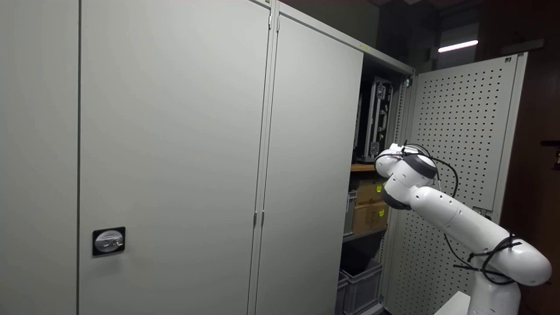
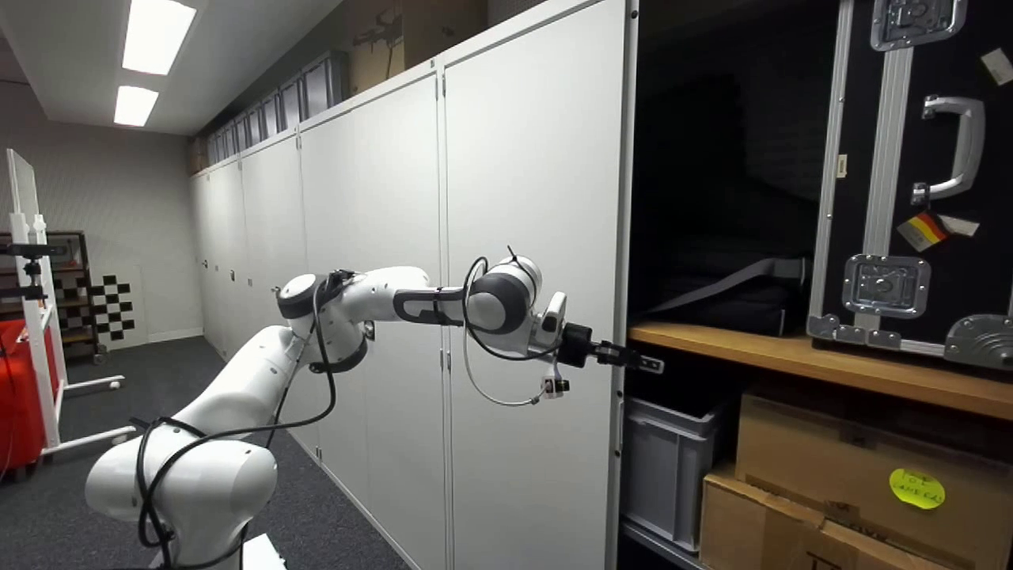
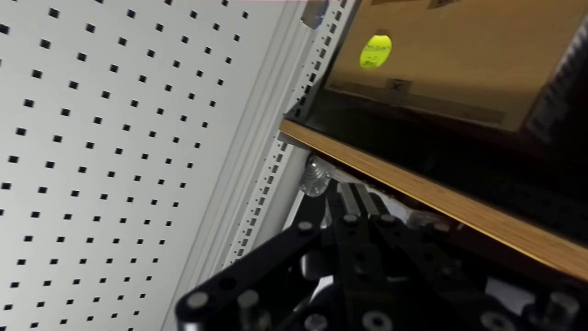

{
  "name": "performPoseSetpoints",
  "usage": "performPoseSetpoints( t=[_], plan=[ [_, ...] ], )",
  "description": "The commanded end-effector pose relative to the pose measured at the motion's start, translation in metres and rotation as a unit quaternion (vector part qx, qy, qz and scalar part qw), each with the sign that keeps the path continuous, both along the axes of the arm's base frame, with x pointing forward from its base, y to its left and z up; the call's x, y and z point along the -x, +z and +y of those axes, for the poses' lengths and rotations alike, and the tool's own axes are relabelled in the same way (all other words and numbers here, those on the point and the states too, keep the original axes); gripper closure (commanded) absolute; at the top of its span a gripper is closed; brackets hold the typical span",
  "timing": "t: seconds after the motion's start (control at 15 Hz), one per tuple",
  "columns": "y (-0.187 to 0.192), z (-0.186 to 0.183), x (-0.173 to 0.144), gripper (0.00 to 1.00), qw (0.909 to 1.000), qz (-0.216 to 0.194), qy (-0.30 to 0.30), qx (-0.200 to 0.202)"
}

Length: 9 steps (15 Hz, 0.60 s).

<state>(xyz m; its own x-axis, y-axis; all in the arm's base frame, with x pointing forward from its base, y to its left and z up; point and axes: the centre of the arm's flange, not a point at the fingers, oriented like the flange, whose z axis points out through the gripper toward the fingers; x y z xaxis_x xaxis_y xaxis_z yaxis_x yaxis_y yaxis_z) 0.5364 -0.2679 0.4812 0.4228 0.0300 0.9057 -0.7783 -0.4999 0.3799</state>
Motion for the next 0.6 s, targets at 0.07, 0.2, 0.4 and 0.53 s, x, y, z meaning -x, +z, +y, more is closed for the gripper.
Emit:
performPoseSetpoints(
  t=[0.07, 0.2, 0.4, 0.53],
  plan=[
    [0.023, 0.021, 0.011, 1.00, 0.9949, 0.001, 0.083, -0.057],
    [0.030, 0.029, 0.013, 1.00, 0.9906, 0.007, 0.110, -0.081],
    [0.038, 0.039, 0.024, 1.00, 0.9806, 0.026, 0.153, -0.120],
    [0.036, 0.046, 0.034, 1.00, 0.9727, 0.044, 0.179, -0.141]
  ],
)
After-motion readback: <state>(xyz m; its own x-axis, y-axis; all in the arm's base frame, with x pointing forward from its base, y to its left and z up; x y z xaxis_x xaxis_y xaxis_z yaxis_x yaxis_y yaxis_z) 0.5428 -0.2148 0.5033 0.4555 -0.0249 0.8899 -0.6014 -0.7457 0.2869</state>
